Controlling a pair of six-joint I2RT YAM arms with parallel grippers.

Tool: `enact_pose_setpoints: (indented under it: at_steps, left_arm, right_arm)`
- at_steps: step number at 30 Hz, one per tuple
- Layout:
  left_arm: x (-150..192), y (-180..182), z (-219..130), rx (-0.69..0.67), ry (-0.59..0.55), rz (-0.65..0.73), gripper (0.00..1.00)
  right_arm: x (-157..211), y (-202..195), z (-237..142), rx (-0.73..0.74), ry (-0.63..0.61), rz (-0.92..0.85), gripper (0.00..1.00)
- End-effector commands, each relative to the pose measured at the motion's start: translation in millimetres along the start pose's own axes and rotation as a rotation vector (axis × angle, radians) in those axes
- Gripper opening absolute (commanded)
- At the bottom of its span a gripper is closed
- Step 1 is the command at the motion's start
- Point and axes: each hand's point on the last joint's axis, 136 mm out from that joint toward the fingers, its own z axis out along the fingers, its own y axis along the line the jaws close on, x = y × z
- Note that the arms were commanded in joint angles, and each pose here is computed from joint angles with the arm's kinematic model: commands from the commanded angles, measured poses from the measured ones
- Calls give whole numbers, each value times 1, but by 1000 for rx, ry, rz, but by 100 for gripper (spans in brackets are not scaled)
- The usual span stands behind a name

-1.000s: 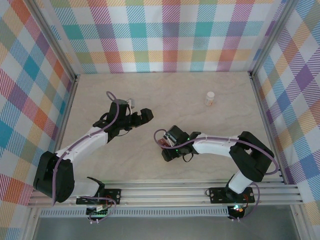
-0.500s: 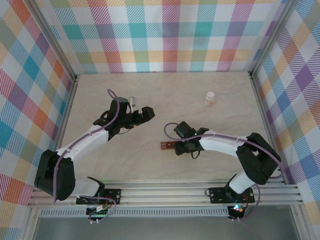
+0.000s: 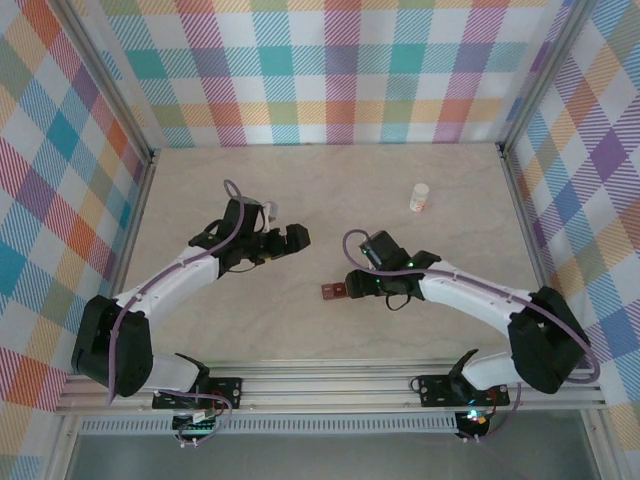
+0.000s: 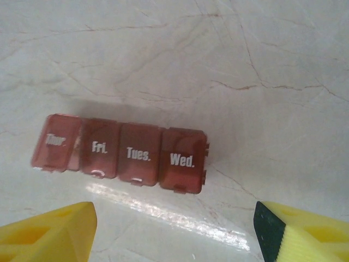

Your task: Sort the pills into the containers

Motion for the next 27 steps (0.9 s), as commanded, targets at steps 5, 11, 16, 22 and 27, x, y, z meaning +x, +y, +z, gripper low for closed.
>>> enact_pose_setpoints:
  at_steps: [5, 11, 16, 22, 27]
  left_arm:
    - [37, 15, 2, -172, 125, 142, 100]
    - [60, 21, 7, -241, 177, 231, 100]
    - [71, 23, 10, -295, 194, 298, 100]
    - [86, 21, 20, -331, 218, 385, 100]
    - [98, 19, 30, -335, 234, 431, 100]
  right_arm:
    - [-20, 11, 18, -39, 14, 62, 77]
    - [-19, 10, 32, -40, 34, 76, 77]
    - [-16, 4, 42, -23, 53, 89, 76]
    - [-8, -2, 50, -12, 75, 99, 76]
    - [-1, -3, 53, -16, 88, 105, 76]
